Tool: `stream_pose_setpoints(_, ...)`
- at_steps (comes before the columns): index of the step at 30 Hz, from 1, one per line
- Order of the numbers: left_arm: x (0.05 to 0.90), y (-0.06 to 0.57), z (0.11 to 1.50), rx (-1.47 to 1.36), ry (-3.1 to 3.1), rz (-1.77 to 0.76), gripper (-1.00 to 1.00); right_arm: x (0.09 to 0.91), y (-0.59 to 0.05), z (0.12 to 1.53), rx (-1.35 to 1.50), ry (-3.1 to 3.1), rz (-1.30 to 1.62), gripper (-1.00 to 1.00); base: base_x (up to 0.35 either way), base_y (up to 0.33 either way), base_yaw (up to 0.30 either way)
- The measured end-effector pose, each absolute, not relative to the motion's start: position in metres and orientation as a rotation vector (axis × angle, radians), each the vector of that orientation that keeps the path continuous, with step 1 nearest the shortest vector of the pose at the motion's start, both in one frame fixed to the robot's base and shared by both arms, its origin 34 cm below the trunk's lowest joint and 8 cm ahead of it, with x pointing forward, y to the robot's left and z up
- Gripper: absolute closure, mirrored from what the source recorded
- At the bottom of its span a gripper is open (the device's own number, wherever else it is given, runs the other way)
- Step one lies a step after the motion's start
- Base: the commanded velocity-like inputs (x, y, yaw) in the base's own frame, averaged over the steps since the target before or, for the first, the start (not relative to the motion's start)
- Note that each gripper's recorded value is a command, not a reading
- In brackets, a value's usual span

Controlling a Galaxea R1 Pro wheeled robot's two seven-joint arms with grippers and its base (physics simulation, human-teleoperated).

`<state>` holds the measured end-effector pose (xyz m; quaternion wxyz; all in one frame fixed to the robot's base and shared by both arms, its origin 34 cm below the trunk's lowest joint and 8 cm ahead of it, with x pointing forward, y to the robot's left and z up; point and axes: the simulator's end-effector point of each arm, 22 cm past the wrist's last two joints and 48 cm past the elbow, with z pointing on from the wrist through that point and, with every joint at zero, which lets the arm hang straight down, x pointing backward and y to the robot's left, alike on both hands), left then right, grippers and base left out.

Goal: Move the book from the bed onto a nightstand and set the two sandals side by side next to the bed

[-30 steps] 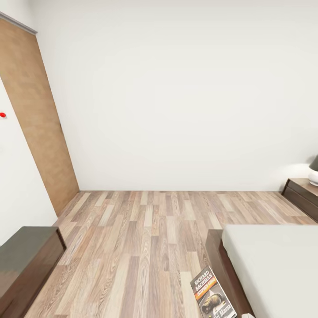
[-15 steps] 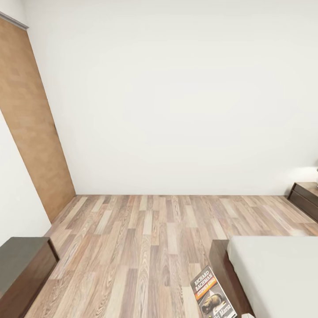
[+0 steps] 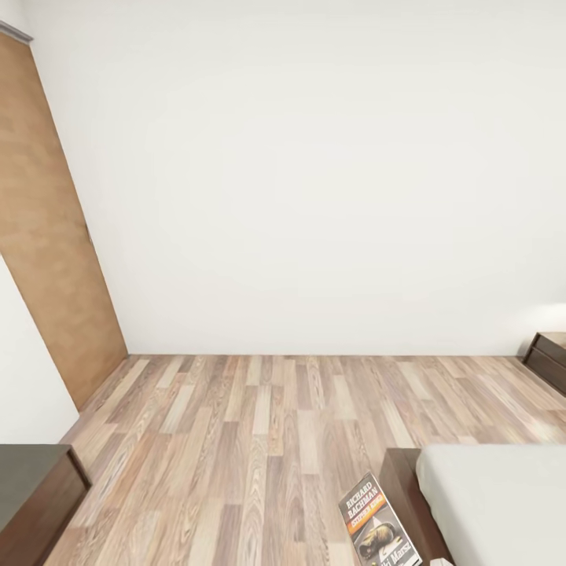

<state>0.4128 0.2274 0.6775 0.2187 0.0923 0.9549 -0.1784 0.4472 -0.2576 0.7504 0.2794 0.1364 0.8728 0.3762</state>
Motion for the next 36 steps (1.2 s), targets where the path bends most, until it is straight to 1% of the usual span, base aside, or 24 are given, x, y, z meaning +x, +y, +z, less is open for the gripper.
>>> stream_pose_setpoints(36,0.4128,0.2228,0.6777,0.255,2.641,-0.502,-1.0,0.4471,-0.2576,0.7502,0.364,2.342,1.008,1.0,0.328,0.0,0.0)
